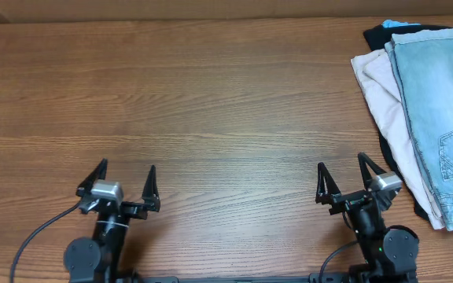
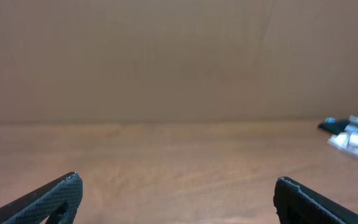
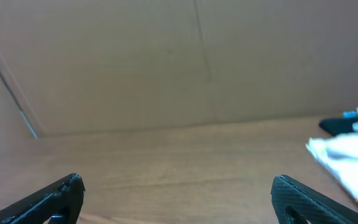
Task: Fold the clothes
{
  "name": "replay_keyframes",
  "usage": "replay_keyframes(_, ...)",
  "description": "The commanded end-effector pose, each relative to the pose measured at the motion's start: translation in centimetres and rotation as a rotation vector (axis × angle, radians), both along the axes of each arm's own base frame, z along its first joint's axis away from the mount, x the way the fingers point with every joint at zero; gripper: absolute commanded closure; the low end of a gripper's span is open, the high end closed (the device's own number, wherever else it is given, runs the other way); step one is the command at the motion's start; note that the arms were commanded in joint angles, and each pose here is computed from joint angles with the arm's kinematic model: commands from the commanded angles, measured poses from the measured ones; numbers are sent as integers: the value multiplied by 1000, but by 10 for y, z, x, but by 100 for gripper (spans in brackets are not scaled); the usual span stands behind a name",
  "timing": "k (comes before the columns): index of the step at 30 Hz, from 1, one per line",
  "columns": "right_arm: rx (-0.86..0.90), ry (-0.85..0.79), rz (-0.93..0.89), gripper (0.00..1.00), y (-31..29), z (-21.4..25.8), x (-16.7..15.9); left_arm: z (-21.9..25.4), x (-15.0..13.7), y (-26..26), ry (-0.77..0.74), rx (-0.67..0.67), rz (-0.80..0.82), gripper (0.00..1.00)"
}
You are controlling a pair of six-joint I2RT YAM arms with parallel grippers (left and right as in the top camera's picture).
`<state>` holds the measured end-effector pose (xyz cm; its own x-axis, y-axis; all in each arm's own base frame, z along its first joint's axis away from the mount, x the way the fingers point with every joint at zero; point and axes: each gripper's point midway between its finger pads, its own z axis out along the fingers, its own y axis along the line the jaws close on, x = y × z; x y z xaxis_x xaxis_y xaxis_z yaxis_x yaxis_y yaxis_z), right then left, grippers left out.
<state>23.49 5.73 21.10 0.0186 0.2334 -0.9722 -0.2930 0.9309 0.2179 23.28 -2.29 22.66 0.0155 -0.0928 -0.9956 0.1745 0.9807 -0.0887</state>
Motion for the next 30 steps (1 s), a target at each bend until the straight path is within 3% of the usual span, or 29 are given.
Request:
replay_keyframes(1,9,-118,21,0,2,56,-16,41,-5,-4,-38,-16,-21,0)
replay_keyframes(8,2,-121,-13,0,-6,106,-37,98,9,-6,-10,-18,-40,0)
replay_keyframes(16,-8,-19,-52,0,-14,164,-41,147,32,-12,128,7,-92,0)
replay_keyframes(24,-45,221,-50,0,-9,205,-5,174,42,-11,240,99,-103,0)
replay_keyframes(30,-122,457,-40,0,-3,209,37,151,51,-3,379,131,-84,0)
